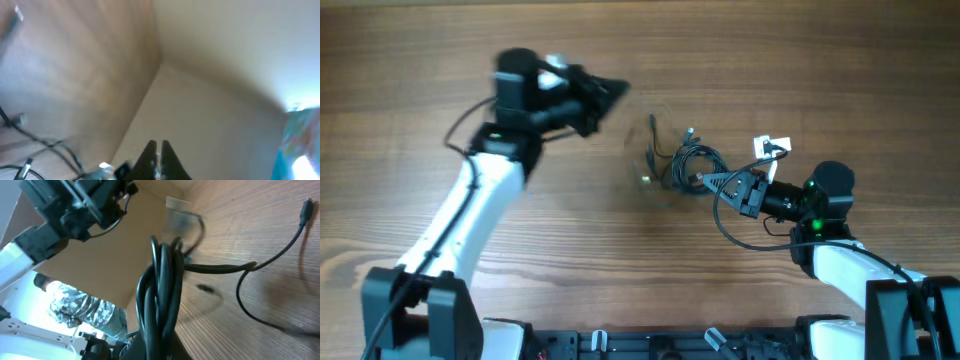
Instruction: Untangle cables
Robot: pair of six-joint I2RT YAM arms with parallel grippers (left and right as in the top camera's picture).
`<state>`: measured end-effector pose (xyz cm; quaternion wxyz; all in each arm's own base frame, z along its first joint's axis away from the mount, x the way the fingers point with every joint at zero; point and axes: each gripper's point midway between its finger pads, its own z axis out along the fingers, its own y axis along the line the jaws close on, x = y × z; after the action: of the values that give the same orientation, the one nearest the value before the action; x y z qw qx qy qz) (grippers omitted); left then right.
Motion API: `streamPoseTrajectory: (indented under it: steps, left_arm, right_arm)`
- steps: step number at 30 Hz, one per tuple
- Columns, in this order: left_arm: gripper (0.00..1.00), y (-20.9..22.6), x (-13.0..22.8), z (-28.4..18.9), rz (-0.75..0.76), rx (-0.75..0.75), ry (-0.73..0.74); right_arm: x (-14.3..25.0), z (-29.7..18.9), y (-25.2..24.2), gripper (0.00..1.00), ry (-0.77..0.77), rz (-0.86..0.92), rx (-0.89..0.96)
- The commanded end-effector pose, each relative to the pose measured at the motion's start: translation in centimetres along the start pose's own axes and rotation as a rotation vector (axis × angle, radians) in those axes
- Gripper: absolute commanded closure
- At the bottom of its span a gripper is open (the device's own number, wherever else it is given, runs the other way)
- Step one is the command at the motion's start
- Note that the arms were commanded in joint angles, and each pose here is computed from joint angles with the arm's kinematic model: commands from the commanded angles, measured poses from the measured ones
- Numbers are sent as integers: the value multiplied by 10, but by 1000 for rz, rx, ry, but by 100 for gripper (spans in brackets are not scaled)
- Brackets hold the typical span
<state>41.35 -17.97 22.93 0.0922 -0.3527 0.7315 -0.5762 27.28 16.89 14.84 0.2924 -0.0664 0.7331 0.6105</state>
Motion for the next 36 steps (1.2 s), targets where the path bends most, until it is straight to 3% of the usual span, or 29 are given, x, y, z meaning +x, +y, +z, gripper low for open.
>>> streamPoseTrajectory:
  steps: [1,3,4,8,12,13,16,17,19,25,28,32,35,36]
  left_arm:
    - [27,0,-18,-18,-54,1,-25]
    - [4,18,1,-10,46,-66,36]
    - [1,29,13,-5,85,-109,68]
    - [1,73,71,18,202,-284,182]
    - [0,90,98,33,304,-357,181]
    - [0,91,113,39,429,-350,223]
    - [0,99,132,43,538,-364,275]
    - [0,101,138,44,650,-352,310]
    - [4,111,139,45,907,-373,330]
    - [10,127,137,54,1134,-535,173]
    - [26,131,140,56,1166,-565,143]
    - [30,144,134,67,1122,-590,127]
    - [37,155,140,78,1083,-587,153]
    - [45,159,144,79,1088,-593,166]
  right_arm:
    - [1,0,-2,96,-3,0,5]
    - [-2,0,-4,96,-19,0,20]
    - [-3,0,-5,96,-25,0,24]
    - [-8,-1,-9,96,-52,-2,50]
    - [-17,-2,-18,96,-105,0,98]
    - [-24,-4,-24,96,-145,19,132]
    - [-36,-8,-37,96,-229,91,202]
    - [-38,-10,-44,96,-254,111,233]
    - [-35,-12,-52,96,-260,187,261]
    - [-26,-10,-52,96,-233,297,242]
    - [-24,-9,-49,96,-217,302,227]
    - [-20,-7,-45,96,-191,301,207]
    - [-21,-7,-46,96,-193,301,209]
    - [-21,-7,-46,96,-194,300,209]
